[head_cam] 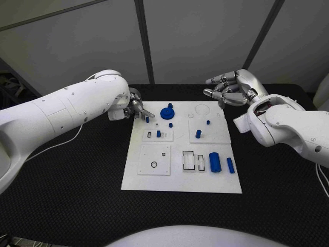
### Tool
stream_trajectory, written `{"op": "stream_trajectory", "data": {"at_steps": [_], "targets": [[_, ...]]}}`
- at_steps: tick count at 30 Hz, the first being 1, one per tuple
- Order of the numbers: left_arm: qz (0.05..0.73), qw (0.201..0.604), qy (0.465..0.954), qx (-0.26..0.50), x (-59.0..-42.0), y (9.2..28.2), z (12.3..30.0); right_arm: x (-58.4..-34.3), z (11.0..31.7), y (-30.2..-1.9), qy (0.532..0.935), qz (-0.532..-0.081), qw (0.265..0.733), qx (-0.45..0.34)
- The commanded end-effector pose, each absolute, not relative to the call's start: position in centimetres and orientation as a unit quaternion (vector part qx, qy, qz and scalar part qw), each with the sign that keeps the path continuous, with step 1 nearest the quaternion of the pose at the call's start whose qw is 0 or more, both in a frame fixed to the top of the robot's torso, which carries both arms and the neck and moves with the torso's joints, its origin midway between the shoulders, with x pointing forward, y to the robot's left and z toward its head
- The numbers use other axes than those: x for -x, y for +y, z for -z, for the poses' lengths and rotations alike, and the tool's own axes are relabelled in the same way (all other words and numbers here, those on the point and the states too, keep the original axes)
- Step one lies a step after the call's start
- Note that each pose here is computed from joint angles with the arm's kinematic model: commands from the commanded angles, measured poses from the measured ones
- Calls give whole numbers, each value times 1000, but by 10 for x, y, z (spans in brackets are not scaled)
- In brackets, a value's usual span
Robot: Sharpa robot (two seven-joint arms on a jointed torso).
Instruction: Assemble the parts on the task board
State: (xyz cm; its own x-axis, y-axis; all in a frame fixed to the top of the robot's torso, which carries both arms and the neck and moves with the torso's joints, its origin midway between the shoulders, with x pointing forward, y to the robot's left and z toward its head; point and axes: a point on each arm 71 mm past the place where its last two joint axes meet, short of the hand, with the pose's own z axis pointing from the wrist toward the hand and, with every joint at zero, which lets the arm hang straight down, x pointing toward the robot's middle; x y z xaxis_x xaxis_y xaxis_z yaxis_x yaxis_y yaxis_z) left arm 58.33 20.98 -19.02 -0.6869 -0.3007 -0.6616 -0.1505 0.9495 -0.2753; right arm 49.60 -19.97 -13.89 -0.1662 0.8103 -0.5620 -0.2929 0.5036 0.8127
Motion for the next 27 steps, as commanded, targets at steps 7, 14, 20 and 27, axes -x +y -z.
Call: {"op": "stream_trajectory", "data": {"at_steps": [7, 14, 20, 27], "targets": [[106, 372, 916, 111, -582, 205, 192, -496, 137, -198, 611, -455, 614, -207], [106, 376, 913, 115, -583, 206, 192, -497, 137, -198, 612, -454, 613, -207], [108, 376, 913, 114, -583, 205, 192, -497, 137, -197, 613, -454, 612, -207], [111, 378, 912, 114, -583, 203, 192, -497, 137, -198, 614, -454, 612, -207]]}}
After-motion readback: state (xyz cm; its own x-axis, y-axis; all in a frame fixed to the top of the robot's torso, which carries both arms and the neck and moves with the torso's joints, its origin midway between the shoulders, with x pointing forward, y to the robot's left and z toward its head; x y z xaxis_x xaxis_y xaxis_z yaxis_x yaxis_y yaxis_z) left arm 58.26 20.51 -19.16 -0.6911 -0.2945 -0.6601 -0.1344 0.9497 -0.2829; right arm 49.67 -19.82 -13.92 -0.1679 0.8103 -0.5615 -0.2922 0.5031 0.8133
